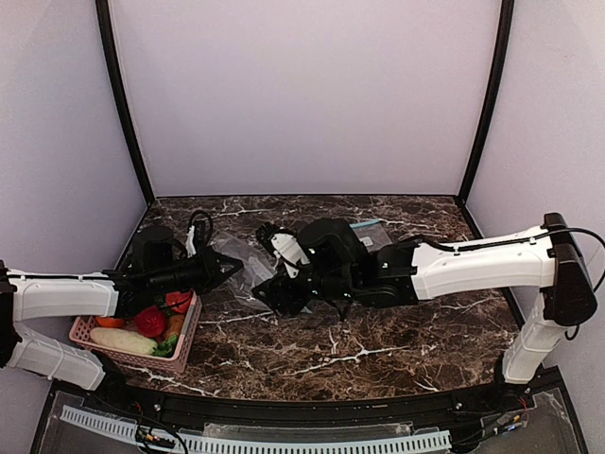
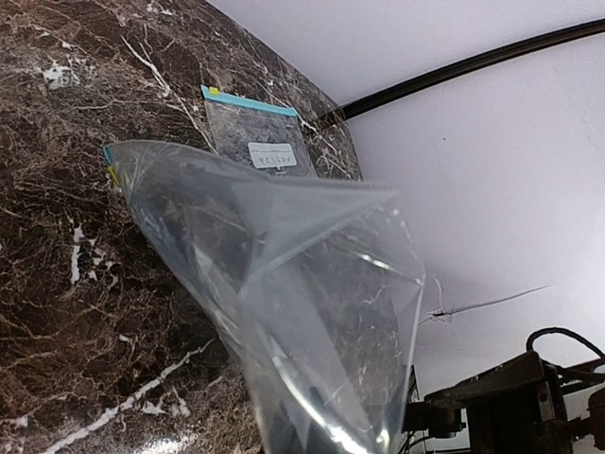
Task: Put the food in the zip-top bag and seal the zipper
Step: Pass from the right arm to the left, then pass from the left arm to the right
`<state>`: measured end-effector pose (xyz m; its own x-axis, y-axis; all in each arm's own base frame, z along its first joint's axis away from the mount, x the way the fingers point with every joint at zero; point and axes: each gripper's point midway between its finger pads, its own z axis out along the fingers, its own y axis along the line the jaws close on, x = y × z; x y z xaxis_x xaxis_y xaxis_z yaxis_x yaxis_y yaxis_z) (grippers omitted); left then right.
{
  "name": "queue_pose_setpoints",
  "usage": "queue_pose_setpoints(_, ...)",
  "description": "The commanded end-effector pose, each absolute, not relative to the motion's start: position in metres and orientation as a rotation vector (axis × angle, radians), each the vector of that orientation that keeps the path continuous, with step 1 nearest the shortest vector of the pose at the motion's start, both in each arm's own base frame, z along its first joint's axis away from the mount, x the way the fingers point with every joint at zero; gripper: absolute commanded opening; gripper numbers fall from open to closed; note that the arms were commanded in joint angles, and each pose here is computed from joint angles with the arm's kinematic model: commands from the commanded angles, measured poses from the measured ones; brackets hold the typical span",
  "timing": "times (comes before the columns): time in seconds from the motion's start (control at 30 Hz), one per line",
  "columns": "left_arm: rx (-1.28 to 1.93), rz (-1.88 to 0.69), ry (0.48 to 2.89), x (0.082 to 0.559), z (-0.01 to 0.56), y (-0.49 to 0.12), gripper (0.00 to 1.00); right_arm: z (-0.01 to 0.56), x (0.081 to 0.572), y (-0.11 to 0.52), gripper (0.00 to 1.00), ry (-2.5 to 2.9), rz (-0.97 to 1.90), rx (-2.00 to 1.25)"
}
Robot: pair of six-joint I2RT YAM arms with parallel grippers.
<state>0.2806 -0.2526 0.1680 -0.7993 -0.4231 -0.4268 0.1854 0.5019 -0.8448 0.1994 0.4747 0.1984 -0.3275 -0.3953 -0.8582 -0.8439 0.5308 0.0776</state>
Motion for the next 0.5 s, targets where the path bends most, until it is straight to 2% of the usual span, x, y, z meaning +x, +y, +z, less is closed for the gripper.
queue_pose_setpoints(0.0, 0.012, -1.325, 2.078, 0.275, 0.19, -0.264, 0.01, 0.213, 0.202, 0.465, 0.81, 1.915, 0.692, -0.938)
queue_pose_setpoints(0.13, 0.191, -1.326, 2.038, 0.265, 0.204, -0.271, 0.01, 0.214, 0.208, 0.455, 0.88, 1.947, 0.743, -0.886)
queue_pose_setpoints(0.47, 0.589, -1.408, 1.788, 0.219, 0.258, -0.279, 0.01, 0.231, 0.219, 0.424, 0.92, 1.961, 1.13, -0.695)
